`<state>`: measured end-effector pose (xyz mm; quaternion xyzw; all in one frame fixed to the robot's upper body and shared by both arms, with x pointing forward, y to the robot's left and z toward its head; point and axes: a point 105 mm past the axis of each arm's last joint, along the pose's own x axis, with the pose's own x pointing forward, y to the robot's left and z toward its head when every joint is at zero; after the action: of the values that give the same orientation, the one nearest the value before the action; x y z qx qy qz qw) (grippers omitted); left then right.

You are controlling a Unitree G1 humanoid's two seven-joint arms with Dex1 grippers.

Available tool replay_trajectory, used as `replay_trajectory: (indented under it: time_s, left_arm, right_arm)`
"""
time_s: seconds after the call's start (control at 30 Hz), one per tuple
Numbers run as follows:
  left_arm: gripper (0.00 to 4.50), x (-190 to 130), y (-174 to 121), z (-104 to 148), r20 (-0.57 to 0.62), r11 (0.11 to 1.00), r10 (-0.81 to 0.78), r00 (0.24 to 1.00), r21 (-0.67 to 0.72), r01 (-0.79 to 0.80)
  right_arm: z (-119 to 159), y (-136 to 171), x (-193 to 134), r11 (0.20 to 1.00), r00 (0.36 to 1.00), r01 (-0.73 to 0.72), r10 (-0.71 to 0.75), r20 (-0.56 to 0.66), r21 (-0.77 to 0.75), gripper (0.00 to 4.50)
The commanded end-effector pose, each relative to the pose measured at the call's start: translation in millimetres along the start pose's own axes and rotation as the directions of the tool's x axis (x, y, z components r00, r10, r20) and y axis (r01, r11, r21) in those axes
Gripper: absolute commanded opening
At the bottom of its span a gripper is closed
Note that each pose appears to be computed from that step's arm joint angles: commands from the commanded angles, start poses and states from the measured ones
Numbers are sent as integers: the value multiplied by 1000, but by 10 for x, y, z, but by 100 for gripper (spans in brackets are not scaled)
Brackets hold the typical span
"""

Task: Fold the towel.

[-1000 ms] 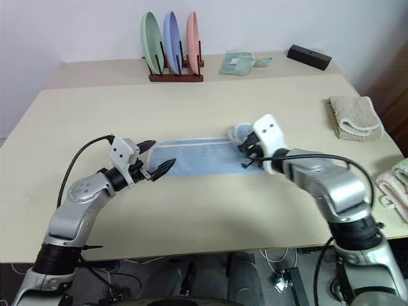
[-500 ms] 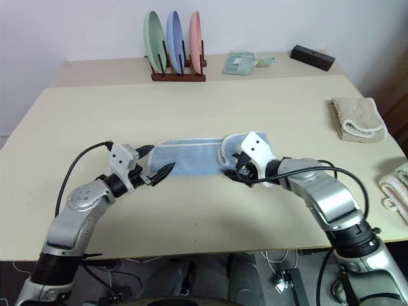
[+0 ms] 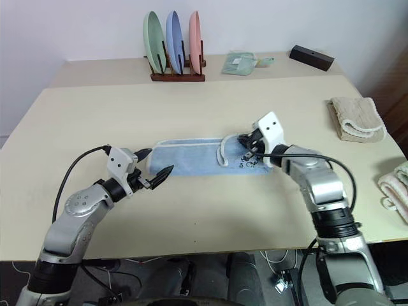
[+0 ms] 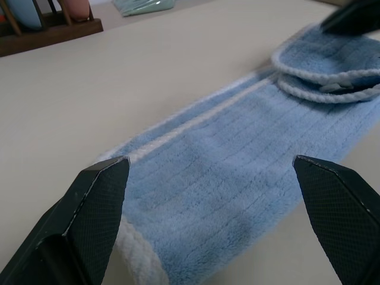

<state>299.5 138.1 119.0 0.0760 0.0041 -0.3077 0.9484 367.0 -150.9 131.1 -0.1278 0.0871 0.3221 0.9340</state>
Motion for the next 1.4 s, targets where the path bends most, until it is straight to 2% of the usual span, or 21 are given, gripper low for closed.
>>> replay_trajectory:
  time_s: [0.03,0.1,0.17,0.3,0.33,0.4,0.57,0.63,0.73,0.8,0.9,1.0,1.1,1.33,1.4]
  left_arm:
    - [450,-55,-12,97,29,1000,17,999,4,-17]
    - [450,-116,-15,85,20,999,39,999,-22,-39]
    - [450,-166,-18,76,11,997,58,998,-46,-58]
    - [450,-311,-67,6,-20,978,105,994,-178,-107]
    - [450,-338,-79,-4,-26,970,117,993,-214,-120]
    - [450,-379,-133,-34,-44,947,122,992,-294,-130]
    - [450,-415,-294,-158,-117,871,103,988,-468,-146]
    - [450,-368,-269,-185,-131,798,142,981,-572,-191]
    - [450,-259,-217,-176,-135,667,189,973,-710,-228]
    - [450,-209,-183,-196,-159,604,209,965,-755,-255]
    - [450,-105,-56,-291,-223,457,264,938,-828,-325]
    - [450,-24,74,-321,-256,400,309,916,-839,-369]
    - [366,25,188,-329,-269,376,348,898,-838,-396]
    - [14,86,208,-239,-229,393,346,910,-845,-362]
    - [1,62,230,-203,-210,410,355,911,-841,-354]
  right_arm:
    - [-143,52,87,1000,1000,15,-16,-10,-26,5]
    - [-398,166,92,997,997,-19,12,-82,-81,5]
    - [-470,215,78,994,995,-39,28,-96,-106,5]
    - [-138,85,-6,991,1000,-25,27,13,-133,5]
    - [-48,58,-29,990,999,-25,30,37,-141,28]
    - [169,50,-78,985,993,-42,59,97,-169,84]
    - [515,111,-143,951,977,-87,140,161,-298,332]
    - [561,194,-148,924,970,-126,192,152,-362,433]
    - [584,316,-140,891,958,-169,248,142,-422,442]
    - [591,374,-135,883,952,-186,271,144,-430,442]
    - [546,440,-117,873,947,-202,289,137,-444,442]
    - [490,498,-109,865,947,-212,296,123,-454,442]
    - [458,548,-111,862,947,-217,300,116,-458,450]
    - [418,634,-132,859,947,-225,304,106,-460,450]
    - [413,647,-143,859,947,-224,303,105,-459,450]
